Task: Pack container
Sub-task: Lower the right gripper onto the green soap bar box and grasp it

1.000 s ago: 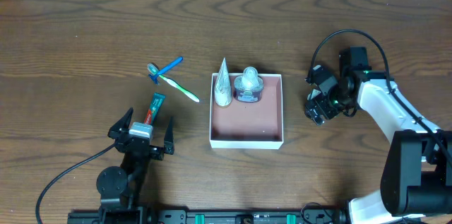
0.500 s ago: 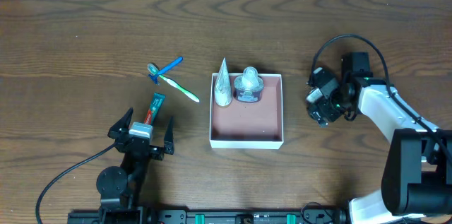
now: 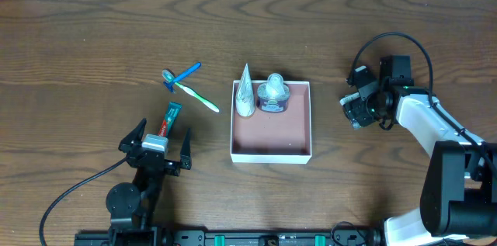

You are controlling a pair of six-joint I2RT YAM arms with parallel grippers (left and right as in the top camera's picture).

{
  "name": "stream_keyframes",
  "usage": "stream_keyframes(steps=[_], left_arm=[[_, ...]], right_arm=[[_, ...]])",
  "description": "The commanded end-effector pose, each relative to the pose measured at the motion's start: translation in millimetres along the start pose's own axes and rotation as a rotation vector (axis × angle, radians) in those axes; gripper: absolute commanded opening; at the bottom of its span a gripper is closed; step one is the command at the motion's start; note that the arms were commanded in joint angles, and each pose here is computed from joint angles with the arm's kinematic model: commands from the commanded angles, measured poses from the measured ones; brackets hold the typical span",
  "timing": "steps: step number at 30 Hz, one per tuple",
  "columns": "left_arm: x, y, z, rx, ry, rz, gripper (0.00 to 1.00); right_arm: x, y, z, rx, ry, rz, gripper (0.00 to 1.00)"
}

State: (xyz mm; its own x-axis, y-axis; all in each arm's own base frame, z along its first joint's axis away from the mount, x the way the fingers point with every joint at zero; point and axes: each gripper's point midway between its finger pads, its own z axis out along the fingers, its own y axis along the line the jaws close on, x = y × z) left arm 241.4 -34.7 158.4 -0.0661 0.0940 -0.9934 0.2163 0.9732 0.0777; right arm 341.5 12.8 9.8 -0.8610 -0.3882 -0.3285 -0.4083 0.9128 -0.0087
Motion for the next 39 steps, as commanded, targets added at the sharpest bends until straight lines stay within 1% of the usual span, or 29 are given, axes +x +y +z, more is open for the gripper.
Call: stream_keyframes(steps=[1, 3, 6, 9, 13, 16, 19, 23, 26, 29, 32, 35, 38, 39], left_arm=[[16, -2, 1, 0.009, 0.044, 0.002, 0.98], [16, -2, 1, 0.009, 0.044, 0.002, 0.98], [16, -2, 1, 0.009, 0.044, 0.002, 0.98], [16, -2, 1, 0.009, 0.044, 0.002, 0.98], [16, -2, 1, 0.009, 0.044, 0.002, 0.98], [16, -2, 1, 0.009, 0.044, 0.002, 0.98], [16, -2, 1, 0.009, 0.044, 0.002, 0.98], [16, -2, 1, 0.009, 0.044, 0.002, 0.98], [16, -2, 1, 0.009, 0.044, 0.002, 0.98], [16, -2, 1, 0.009, 0.044, 0.002, 0.98], [16, -2, 1, 0.009, 0.044, 0.002, 0.98], [16, -2, 1, 0.009, 0.044, 0.002, 0.98], [16, -2, 1, 0.009, 0.044, 0.002, 0.98], [16, -2, 1, 0.009, 0.044, 0.002, 0.98]], right_arm=[[-3, 17, 2, -0.109, -0.023, 0.136, 0.68], [-3, 23, 1, -0.146, -0.024, 0.178, 0.59], [-4, 27, 0, -0.171, -0.026, 0.233, 0.59], [-3, 28, 0, -0.174, -0.019, 0.244, 0.59], [5, 31, 0, -0.179, 0.014, 0.252, 0.56], [10, 33, 0, -0.184, 0.033, 0.256, 0.59], [9, 33, 0, -0.181, 0.029, 0.235, 0.66], [1, 35, 4, -0.170, -0.012, 0.131, 0.76], [-2, 32, 7, -0.128, -0.023, 0.099, 0.79], [0, 28, 10, -0.090, -0.007, 0.058, 0.80], [2, 28, 13, -0.084, 0.004, 0.022, 0.78], [7, 17, 13, -0.023, 0.030, 0.018, 0.74], [16, 4, 12, 0.053, 0.076, 0.018, 0.66], [17, 2, 12, 0.066, 0.082, 0.017, 0.64]])
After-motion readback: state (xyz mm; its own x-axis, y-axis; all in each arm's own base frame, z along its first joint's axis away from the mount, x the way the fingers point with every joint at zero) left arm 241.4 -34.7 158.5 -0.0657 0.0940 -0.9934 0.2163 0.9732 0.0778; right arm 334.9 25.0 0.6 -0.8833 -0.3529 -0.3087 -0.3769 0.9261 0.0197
